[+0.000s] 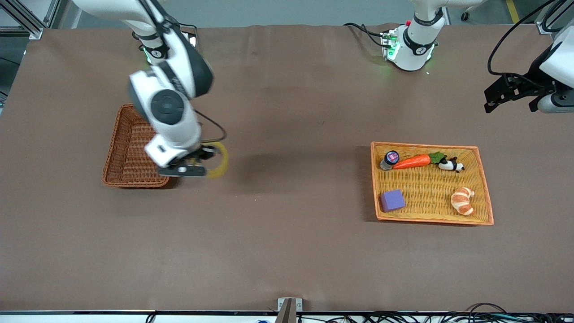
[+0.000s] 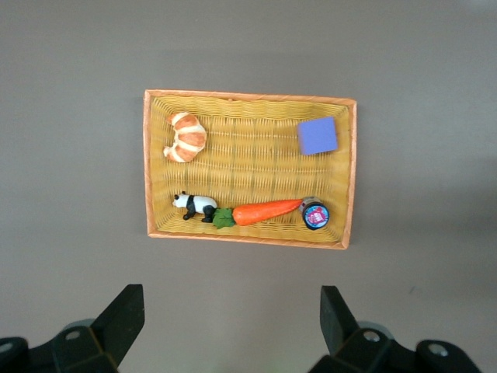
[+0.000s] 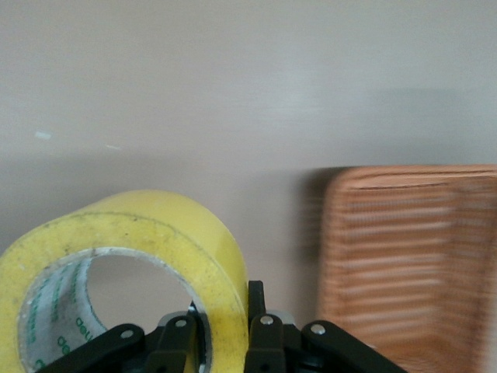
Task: Move tape to another basket
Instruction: 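Grasp the tape with the right gripper and carry it over the wicker basket, then lower the tape into the wicker basket and open the right gripper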
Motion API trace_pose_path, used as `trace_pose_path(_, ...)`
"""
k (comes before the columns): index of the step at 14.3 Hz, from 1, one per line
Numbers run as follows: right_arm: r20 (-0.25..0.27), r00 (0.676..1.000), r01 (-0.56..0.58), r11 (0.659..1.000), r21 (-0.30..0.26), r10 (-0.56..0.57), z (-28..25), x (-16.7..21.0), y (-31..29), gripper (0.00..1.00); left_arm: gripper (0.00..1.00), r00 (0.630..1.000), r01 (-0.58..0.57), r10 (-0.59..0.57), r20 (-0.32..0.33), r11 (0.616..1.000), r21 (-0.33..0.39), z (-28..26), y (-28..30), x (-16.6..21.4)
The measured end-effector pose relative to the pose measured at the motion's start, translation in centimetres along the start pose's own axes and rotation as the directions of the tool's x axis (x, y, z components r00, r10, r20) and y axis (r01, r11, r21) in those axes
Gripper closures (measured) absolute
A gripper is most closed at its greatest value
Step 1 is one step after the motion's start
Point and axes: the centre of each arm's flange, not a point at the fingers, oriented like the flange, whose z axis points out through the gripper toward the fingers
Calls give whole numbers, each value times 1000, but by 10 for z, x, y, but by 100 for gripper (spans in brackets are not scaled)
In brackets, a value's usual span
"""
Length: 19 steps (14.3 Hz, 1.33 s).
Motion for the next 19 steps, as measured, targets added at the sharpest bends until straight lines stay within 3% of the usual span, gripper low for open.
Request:
trace_pose_path(5,81,988,128,992,6,-128,52,-23,154,78,0,1000,3,-3,7,1000,-11,2,-2,-8)
trace_pose_path(12,-16,977,215,974,71,-214,185,-105,194,78,0,1000,4,-5,-16,1000,-13,2,-2,-5)
trace_pose_path(19,-66,973,228,970,82,-223,218,-122,218,78,0,1000,4,-5,-28,1000,-15,2,-2,-4)
